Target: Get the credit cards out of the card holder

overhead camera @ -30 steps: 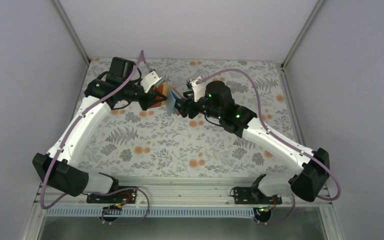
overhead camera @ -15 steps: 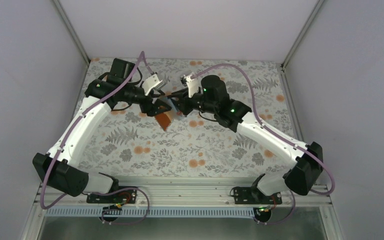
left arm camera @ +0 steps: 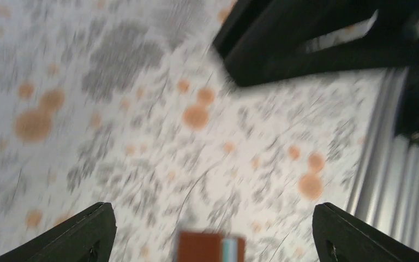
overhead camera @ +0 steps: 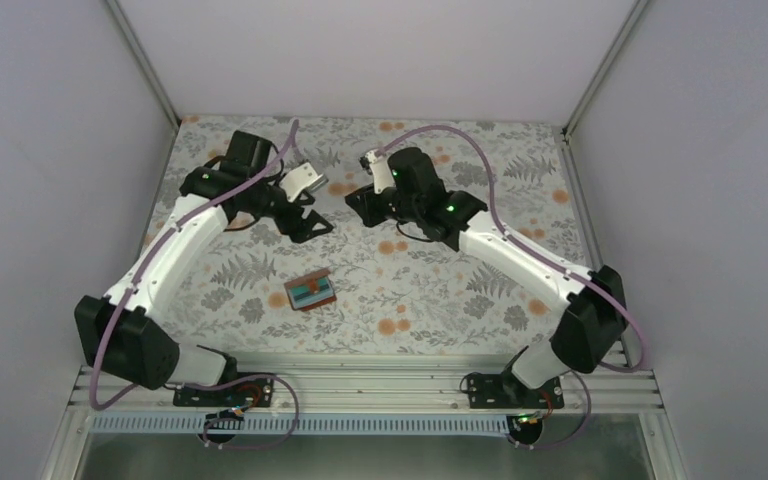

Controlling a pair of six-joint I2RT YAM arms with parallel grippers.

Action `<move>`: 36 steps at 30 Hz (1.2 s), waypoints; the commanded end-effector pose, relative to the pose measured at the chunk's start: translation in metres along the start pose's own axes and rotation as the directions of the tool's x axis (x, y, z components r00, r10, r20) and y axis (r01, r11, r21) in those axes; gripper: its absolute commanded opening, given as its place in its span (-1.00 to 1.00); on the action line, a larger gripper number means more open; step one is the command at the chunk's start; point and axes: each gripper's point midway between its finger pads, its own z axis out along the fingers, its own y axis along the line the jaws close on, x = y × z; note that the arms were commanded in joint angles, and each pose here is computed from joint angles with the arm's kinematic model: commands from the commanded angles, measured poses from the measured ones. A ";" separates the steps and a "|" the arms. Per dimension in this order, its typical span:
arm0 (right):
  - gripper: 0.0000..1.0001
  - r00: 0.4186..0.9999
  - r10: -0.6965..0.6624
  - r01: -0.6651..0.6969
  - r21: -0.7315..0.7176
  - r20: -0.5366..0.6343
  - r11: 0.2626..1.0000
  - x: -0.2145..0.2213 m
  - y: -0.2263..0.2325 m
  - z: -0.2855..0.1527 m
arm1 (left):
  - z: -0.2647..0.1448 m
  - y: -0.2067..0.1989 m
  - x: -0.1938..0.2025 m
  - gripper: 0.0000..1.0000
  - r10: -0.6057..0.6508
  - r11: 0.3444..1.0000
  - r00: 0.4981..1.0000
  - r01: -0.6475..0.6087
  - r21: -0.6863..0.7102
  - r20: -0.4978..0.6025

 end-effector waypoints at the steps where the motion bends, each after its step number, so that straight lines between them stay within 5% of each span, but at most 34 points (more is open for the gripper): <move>1: -0.66 0.978 0.009 0.014 0.113 -0.207 0.993 0.053 -0.044 0.018 | 0.006 0.037 0.070 0.80 -0.028 0.997 0.987 0.015 -0.080 -0.160; 7: -0.49 0.939 0.021 0.011 0.091 -0.344 0.996 0.109 -0.051 0.032 | 0.023 0.045 0.161 1.00 0.144 0.976 0.935 -0.188 -0.112 -0.323; 10: -0.39 0.939 0.021 0.012 0.092 -0.343 0.996 0.114 -0.053 0.031 | 0.039 0.022 0.180 1.00 0.239 0.969 0.922 -0.246 0.018 -0.305; 17: -0.18 0.946 0.008 0.019 0.081 -0.324 0.997 0.106 -0.048 0.026 | 0.084 0.026 0.234 1.00 0.354 0.917 0.814 -0.400 -0.001 -0.460; 21: -0.18 0.948 0.004 0.020 0.070 -0.319 0.997 0.103 -0.045 0.022 | 0.085 0.069 0.222 0.96 0.297 0.867 0.803 -0.453 -0.205 -0.517; 26: -0.18 0.954 -0.015 0.028 0.038 -0.300 0.999 0.098 -0.037 0.016 | 0.080 0.059 0.195 0.29 0.295 0.902 0.847 -0.400 -0.165 -0.441; 32: -0.18 0.955 -0.033 0.044 0.030 -0.295 0.999 0.095 -0.036 0.015 | 0.091 0.052 0.206 -0.59 0.313 0.917 0.847 -0.388 -0.098 -0.429; 36: -0.18 0.955 -0.043 0.056 0.035 -0.295 0.998 0.093 -0.036 0.013 | 0.096 0.079 0.194 -0.79 0.271 0.904 0.860 -0.382 -0.194 -0.432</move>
